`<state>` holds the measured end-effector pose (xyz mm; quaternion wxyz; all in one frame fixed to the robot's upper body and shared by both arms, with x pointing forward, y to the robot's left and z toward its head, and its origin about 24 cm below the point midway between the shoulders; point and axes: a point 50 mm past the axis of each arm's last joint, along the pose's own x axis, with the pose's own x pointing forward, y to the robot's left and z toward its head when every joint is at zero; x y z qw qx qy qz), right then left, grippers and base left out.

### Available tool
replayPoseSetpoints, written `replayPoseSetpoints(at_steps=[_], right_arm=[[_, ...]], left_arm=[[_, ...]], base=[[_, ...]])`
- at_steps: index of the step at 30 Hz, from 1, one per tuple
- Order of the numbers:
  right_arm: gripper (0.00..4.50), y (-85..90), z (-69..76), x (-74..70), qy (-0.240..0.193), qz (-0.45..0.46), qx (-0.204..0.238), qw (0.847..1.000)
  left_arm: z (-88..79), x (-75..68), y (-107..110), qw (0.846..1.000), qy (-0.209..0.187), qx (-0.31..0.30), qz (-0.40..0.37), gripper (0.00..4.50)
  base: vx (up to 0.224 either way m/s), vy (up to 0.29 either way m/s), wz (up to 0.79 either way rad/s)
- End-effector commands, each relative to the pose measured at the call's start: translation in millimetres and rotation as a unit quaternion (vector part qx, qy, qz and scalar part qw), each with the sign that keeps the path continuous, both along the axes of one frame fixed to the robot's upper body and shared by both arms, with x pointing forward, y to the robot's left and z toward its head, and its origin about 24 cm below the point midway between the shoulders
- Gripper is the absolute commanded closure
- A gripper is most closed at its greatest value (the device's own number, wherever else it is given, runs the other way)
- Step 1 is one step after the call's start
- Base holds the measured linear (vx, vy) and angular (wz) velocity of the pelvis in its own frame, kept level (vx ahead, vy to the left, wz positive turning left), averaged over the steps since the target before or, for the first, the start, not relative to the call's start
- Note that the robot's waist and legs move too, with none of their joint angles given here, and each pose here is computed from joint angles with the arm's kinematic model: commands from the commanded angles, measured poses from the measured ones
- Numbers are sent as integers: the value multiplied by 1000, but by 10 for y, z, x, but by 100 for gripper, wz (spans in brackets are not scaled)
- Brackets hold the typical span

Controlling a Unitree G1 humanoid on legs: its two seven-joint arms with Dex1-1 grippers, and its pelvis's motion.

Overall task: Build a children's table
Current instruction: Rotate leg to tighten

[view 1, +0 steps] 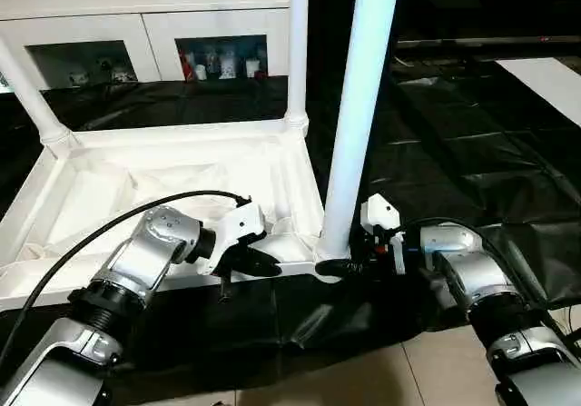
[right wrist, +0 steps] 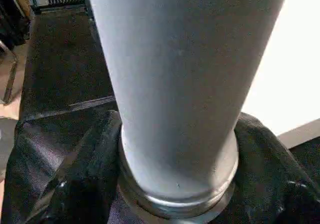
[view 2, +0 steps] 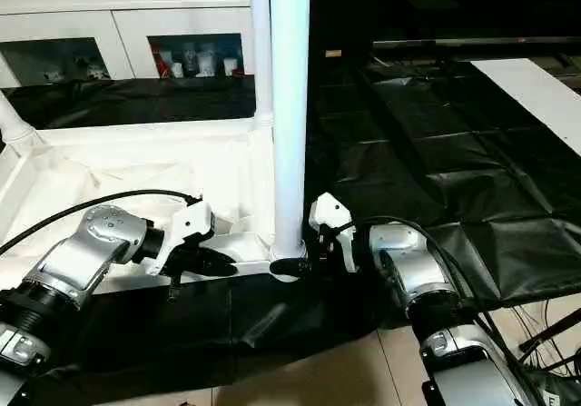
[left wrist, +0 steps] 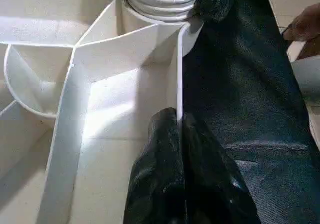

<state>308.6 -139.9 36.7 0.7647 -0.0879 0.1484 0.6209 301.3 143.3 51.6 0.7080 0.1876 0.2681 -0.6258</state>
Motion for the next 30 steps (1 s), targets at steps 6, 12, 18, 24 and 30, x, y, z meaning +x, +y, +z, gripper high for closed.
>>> replayPoseSetpoints(at_steps=[6,12,18,24,30], right_arm=[[179,-28,45,46,0,-9,7,1000],[180,-27,-59,115,-16,-100,-3,995],[181,156,-354,178,8,-315,15,949],[181,452,-466,225,22,-448,8,894],[181,779,-391,282,16,-487,11,873]], left_arm=[[-170,-88,45,999,41,34,-5,450],[-189,-49,-5,999,24,20,24,450],[-296,76,-247,992,-2,-2,130,450],[-352,212,-562,972,-19,-15,233,450],[-331,296,-795,962,-50,-13,269,450]], base=[[0,0,0],[0,0,0],[0,0,0],[0,0,0],[-17,5,0]])
